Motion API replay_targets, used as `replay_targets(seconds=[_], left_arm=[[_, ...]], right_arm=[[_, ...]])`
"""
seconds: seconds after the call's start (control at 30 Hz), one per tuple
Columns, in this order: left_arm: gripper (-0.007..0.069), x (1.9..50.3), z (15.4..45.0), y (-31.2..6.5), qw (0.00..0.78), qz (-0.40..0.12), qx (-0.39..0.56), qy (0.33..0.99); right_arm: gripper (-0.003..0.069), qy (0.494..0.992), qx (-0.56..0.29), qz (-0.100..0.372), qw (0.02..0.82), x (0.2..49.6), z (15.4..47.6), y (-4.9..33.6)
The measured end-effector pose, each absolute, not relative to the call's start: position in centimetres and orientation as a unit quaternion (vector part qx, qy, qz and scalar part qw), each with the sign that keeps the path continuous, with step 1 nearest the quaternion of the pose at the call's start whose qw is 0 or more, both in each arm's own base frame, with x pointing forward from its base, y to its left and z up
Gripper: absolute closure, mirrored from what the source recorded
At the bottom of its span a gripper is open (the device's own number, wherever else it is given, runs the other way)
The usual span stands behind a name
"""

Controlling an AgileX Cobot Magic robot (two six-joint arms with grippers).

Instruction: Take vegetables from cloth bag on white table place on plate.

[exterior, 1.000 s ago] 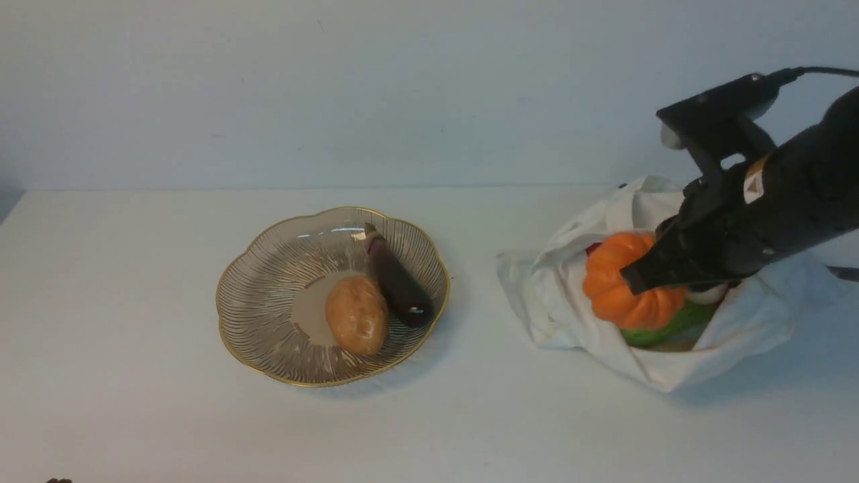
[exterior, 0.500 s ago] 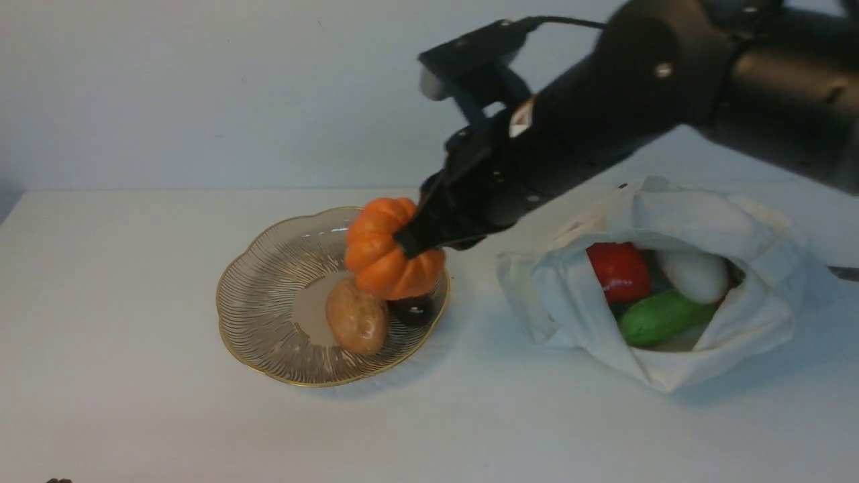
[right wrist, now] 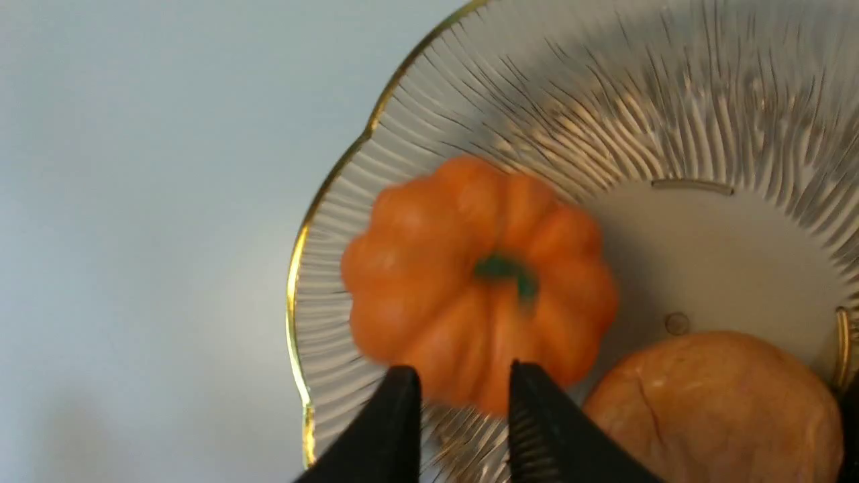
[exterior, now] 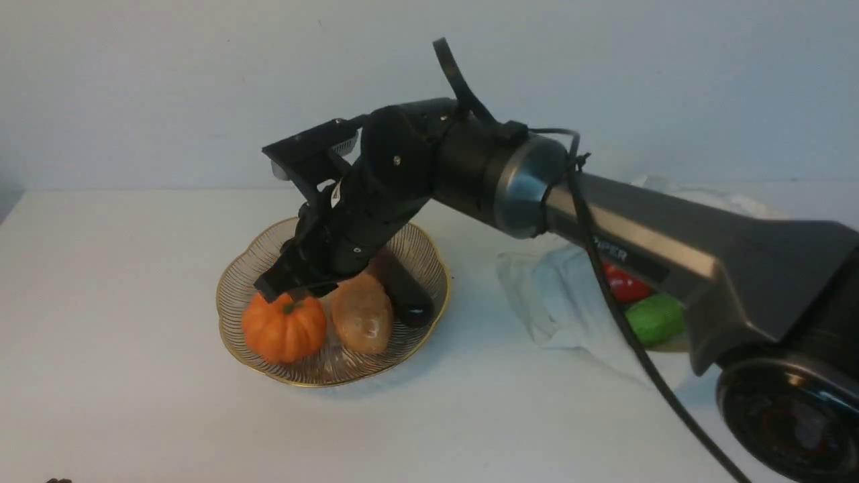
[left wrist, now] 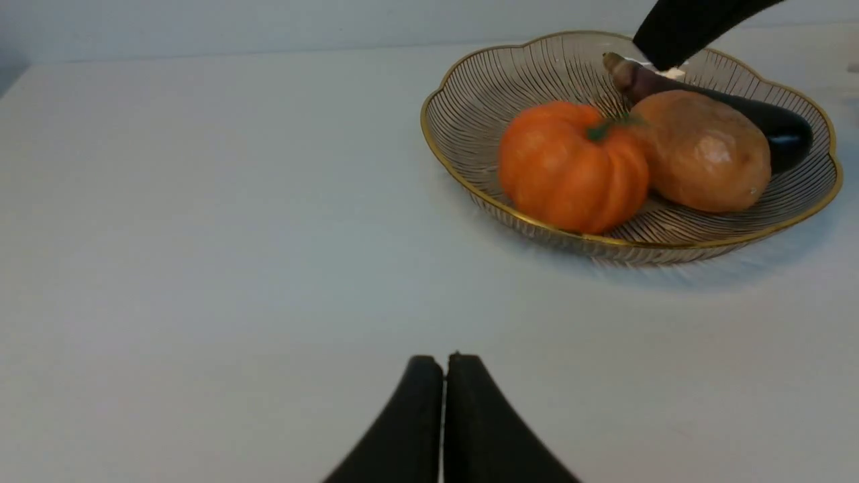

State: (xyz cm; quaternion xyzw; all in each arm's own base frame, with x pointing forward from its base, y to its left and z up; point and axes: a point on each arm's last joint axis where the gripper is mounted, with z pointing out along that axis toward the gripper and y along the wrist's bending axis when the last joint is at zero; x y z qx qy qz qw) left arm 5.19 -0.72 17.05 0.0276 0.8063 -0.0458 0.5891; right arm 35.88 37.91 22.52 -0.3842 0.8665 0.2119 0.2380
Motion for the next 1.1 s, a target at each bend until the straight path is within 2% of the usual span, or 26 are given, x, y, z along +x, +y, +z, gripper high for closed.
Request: replay_targets(seconds=[0.1,0.13,0.17,0.23,0.3,0.37,0.4,0.43,0.47,0.5,0.53,0.6,0.63,0.67,0.73,0.87,0.93,1.1], left_arm=[[0.0634,5.2,17.0,-0.7,0.589,-0.046,0.028,0.806],[0.0634,5.2,17.0,-0.7,0.589,-0.046,0.028,0.806],[0.0634,5.2,17.0,-0.7,0.589,-0.046,0.028,0.806],[0.0634,5.2,17.0,-0.7,0.589,-0.046,0.028,0.806],[0.0634,5.2,17.0,-0.7,0.589,-0.046,0.028,0.806],[0.0634,5.2,17.0,-0.7,0.589,-0.046,0.028,0.806],[0.0634,5.2,17.0,-0.7,0.589,-0.046,0.028,0.806],[0.0634,5.2,17.0,-0.7,0.589,-0.046,0.028,0.806],[0.0634,5.2,17.0,-0.7,0.589,-0.046,0.028,0.806],[0.0634,5.2,17.0,-0.7,0.589,-0.046,0.028,0.806],[0.0634,5.2,17.0,-0.7,0.589,-0.046,0.028,0.806],[0.0634,5.2,17.0,-0.7,0.589,-0.046,0.028,0.806],[0.0634,5.2,17.0,-0.7,0.589,-0.046,0.028,0.806],[0.0634,5.2,17.0,-0.7,0.589,-0.046,0.028,0.806],[0.0634,5.2,17.0,-0.7,0.589,-0.046,0.028,0.806],[0.0634,5.2,17.0,-0.7,0.589,-0.046,0.028,0.806],[0.0634,5.2,17.0,-0.7,0.589,-0.046,0.028,0.806],[0.0634,5.2,17.0,-0.7,0.589,-0.046,0.028,0.806]], right_arm=[[0.0310,0.869,-0.384,0.208,0.233,35.9,22.5,37.9],[0.0302,0.869,-0.383,0.208,0.233,35.8,22.5,37.9],[0.0247,0.869,-0.385,0.206,0.233,35.8,22.9,37.9],[0.0200,0.870,-0.393,0.191,0.228,35.6,24.9,37.4],[0.0233,0.873,-0.391,0.174,0.234,35.3,27.6,36.6],[0.0312,0.872,-0.386,0.159,0.255,34.7,31.0,35.5],[0.0384,0.869,-0.383,0.156,0.272,34.5,32.7,35.0],[0.0398,0.868,-0.382,0.152,0.277,34.4,33.1,34.8],[0.0510,0.857,-0.375,0.152,0.318,33.5,36.9,33.6],[0.0573,0.851,-0.371,0.154,0.340,32.9,39.0,32.8],[0.0582,0.850,-0.370,0.154,0.343,32.7,39.4,32.6],[0.0654,0.832,-0.358,0.167,0.389,30.5,44.2,30.2],[0.0656,0.829,-0.357,0.169,0.396,30.1,45.0,29.8],[0.0666,0.818,-0.350,0.177,0.420,28.4,47.5,28.2],[0.0670,0.807,-0.341,0.181,0.447,26.4,50.3,26.0],[0.0671,0.802,-0.322,0.171,0.474,23.4,52.8,22.4],[0.0671,0.797,-0.303,0.162,0.496,21.4,53.7,19.8],[0.0671,0.787,-0.269,0.159,0.532,18.4,52.2,16.3]])
